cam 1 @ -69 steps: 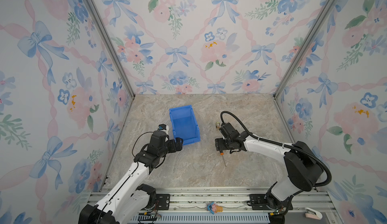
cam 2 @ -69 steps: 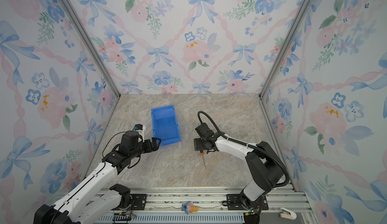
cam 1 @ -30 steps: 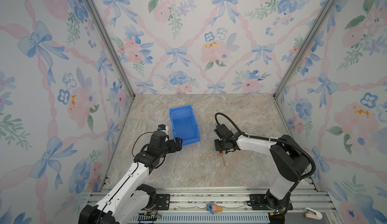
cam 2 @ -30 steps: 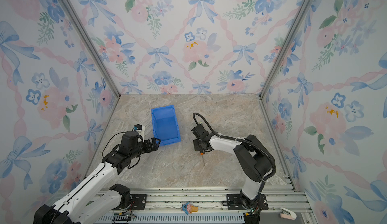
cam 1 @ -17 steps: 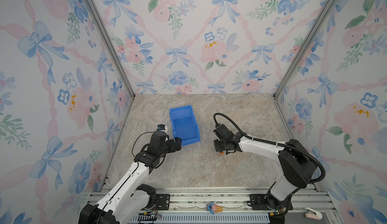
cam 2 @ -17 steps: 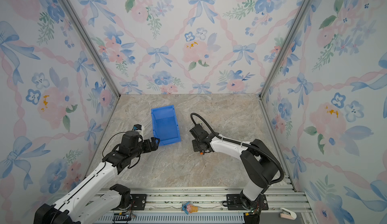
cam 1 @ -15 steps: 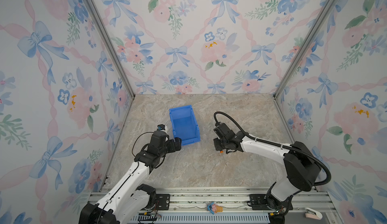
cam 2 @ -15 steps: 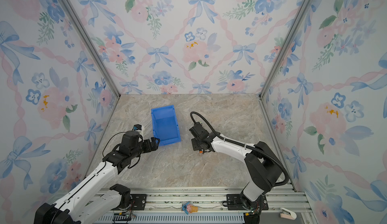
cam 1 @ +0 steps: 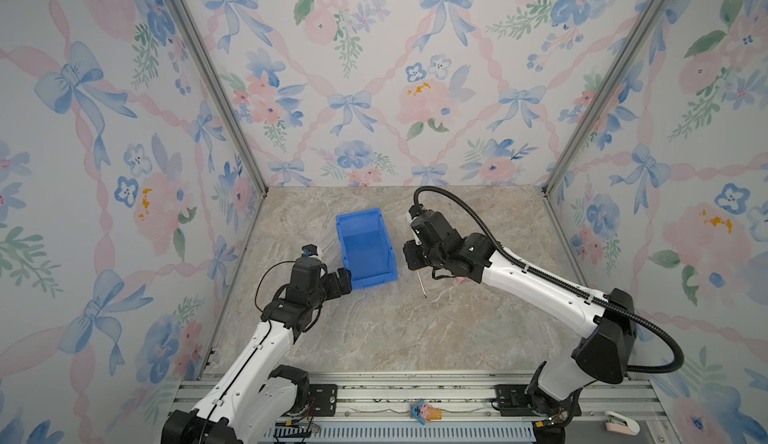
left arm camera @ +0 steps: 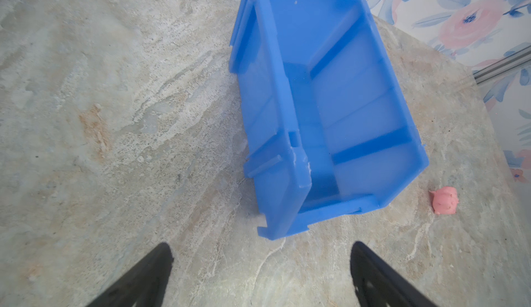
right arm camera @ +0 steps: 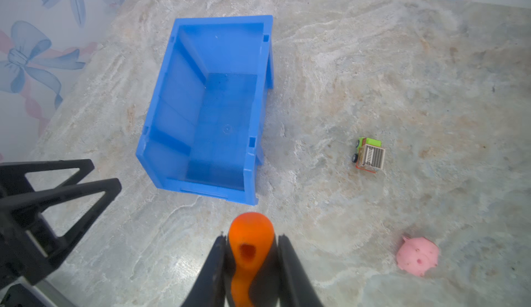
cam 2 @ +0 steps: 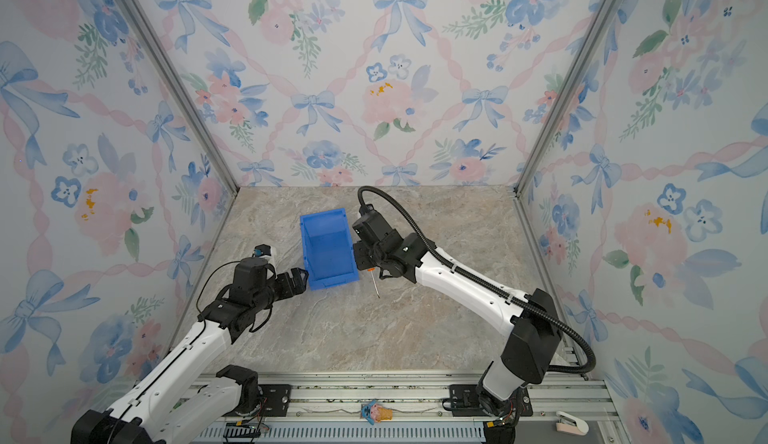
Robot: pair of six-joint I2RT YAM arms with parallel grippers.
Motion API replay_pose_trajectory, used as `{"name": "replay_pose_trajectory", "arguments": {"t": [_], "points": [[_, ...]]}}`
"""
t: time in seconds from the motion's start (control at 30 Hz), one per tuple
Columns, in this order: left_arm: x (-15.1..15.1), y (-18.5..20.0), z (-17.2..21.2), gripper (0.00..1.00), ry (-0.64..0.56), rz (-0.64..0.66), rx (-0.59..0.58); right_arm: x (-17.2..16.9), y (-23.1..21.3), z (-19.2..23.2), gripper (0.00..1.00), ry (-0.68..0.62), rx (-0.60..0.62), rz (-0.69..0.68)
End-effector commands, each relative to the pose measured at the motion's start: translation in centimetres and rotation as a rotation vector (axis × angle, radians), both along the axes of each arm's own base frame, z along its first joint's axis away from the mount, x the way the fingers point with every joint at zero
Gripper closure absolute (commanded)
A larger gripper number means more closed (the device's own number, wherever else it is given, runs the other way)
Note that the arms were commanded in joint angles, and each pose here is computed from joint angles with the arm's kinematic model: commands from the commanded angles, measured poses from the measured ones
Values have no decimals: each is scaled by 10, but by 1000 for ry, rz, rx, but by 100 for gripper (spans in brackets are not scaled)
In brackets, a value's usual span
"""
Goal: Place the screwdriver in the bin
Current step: 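Lift the screwdriver with the right gripper and carry it over the blue bin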
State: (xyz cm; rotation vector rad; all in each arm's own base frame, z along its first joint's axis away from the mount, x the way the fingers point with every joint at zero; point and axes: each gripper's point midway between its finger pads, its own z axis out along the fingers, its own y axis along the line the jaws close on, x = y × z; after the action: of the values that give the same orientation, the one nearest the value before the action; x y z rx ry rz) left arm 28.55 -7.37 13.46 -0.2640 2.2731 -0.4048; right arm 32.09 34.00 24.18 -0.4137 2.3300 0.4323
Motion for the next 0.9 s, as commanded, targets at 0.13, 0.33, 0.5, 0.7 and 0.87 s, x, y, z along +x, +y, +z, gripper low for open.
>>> {"name": "replay_pose_trajectory", "arguments": {"t": [0.13,0.33,0.5,0.7,0.87], "points": [[-4,5,-1,3,-11,-6,9,30,61,-4,100,62,77,17],[-3,7,6,3,-31,-4,8,60,97,-14,100,54,110,1],[-4,10,4,2,-28,7,5,81,111,-32,100,52,113,-42],[-4,13,2,3,-22,19,10,95,120,-55,100,38,69,-54],[-4,13,1,3,-22,22,13,100,124,-69,100,38,41,-49]]}}
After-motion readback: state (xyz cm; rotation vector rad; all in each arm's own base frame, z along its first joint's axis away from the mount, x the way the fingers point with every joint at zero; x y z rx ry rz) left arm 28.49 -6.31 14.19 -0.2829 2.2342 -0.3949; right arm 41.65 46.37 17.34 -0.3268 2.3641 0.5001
